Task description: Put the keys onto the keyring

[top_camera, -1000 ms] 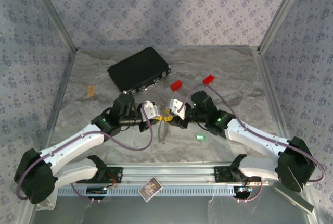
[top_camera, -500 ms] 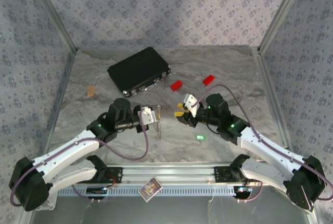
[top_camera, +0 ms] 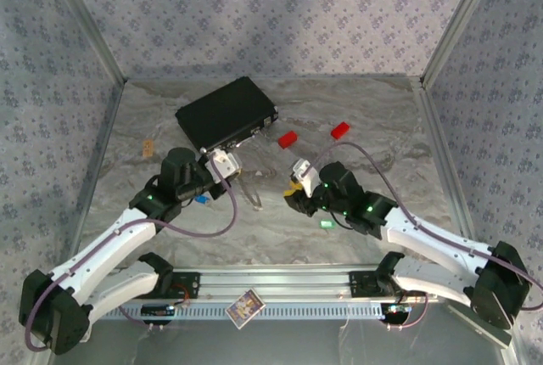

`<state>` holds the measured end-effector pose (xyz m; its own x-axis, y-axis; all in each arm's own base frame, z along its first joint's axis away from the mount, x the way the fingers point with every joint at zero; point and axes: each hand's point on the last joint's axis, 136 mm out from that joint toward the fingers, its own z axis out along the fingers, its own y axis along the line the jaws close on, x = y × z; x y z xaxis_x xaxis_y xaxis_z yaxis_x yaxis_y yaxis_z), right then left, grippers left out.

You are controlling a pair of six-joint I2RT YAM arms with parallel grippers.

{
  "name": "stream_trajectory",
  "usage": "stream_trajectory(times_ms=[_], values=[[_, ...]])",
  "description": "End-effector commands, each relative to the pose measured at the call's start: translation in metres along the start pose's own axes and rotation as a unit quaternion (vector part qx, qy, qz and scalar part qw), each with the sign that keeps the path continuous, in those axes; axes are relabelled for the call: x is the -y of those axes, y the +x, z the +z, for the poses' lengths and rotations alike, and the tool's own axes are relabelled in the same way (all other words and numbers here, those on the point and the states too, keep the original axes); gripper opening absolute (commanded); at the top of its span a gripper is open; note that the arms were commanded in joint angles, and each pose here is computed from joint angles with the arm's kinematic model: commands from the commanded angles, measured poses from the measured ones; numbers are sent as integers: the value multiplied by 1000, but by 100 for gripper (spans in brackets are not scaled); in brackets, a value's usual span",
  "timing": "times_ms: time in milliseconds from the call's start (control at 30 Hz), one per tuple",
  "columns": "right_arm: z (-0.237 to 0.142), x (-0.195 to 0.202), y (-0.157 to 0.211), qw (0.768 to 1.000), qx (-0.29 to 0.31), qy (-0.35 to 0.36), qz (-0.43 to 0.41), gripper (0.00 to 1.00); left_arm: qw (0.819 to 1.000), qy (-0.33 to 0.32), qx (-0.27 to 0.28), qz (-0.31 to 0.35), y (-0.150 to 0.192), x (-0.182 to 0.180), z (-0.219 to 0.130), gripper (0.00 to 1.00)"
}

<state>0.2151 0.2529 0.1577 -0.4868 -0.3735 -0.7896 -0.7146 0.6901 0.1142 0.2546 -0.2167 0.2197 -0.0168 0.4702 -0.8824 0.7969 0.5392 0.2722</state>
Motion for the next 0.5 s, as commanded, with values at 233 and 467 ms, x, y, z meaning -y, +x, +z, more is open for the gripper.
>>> stream_trajectory(times_ms=[233,467], values=[[-32,46,99,899,-216,232,301,43,1000,-2,28,-14,-16,-4,-2,0],[-28,52,123,860,-249,297,333,44,999,30,30,-30,-10,9,1,0]])
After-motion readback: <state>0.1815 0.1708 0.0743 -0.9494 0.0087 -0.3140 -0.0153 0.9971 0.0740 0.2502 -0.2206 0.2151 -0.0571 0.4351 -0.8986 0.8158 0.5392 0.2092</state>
